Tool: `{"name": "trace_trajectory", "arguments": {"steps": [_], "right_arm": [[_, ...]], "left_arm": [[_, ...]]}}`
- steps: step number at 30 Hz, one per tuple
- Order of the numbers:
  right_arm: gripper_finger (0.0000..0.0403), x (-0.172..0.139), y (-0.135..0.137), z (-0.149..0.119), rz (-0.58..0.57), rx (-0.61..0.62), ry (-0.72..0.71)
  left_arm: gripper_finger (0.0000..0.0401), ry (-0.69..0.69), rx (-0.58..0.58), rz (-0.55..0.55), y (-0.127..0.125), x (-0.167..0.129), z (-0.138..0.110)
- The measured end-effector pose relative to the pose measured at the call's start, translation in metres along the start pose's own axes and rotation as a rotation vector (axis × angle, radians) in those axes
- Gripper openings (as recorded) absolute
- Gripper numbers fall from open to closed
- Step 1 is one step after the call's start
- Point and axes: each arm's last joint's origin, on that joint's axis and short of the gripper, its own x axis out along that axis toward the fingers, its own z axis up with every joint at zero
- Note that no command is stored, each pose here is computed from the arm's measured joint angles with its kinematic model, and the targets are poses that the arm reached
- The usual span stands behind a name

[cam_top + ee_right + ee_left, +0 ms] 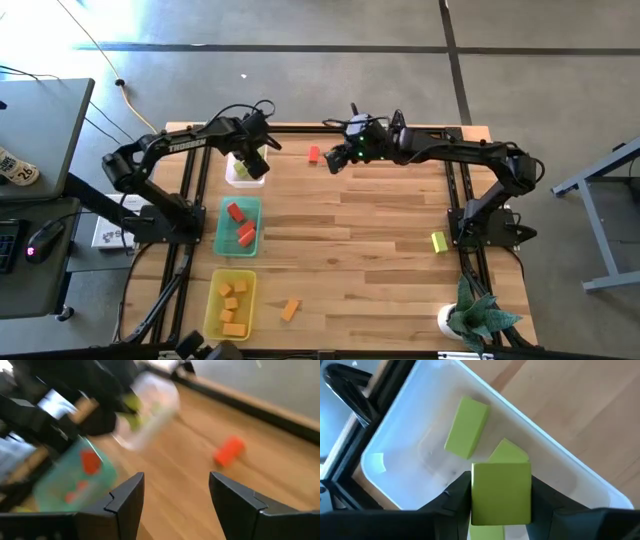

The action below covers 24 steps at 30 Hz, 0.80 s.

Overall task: Sort & place blocks by color
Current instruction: Put the green cube block into the transparent bin, then put the green rectangular block into the transparent bin

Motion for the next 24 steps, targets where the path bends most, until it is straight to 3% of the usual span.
{"name": "trace_trajectory", "arguments": {"steps": [13, 24], "right_arm": [[0.0209, -0.016, -0.015, -0.052, -0.287, 0.171, 0.496], [0.0209, -0.041, -0.002, -0.089, -0.574, 0.187, 0.631]], "left_arm": [[0.0173, 0.014, 0.011, -0.024, -0.002, 0.005, 0.001], [0.0195, 0.003, 0.009, -0.023, -0.002, 0.005, 0.002]]}}
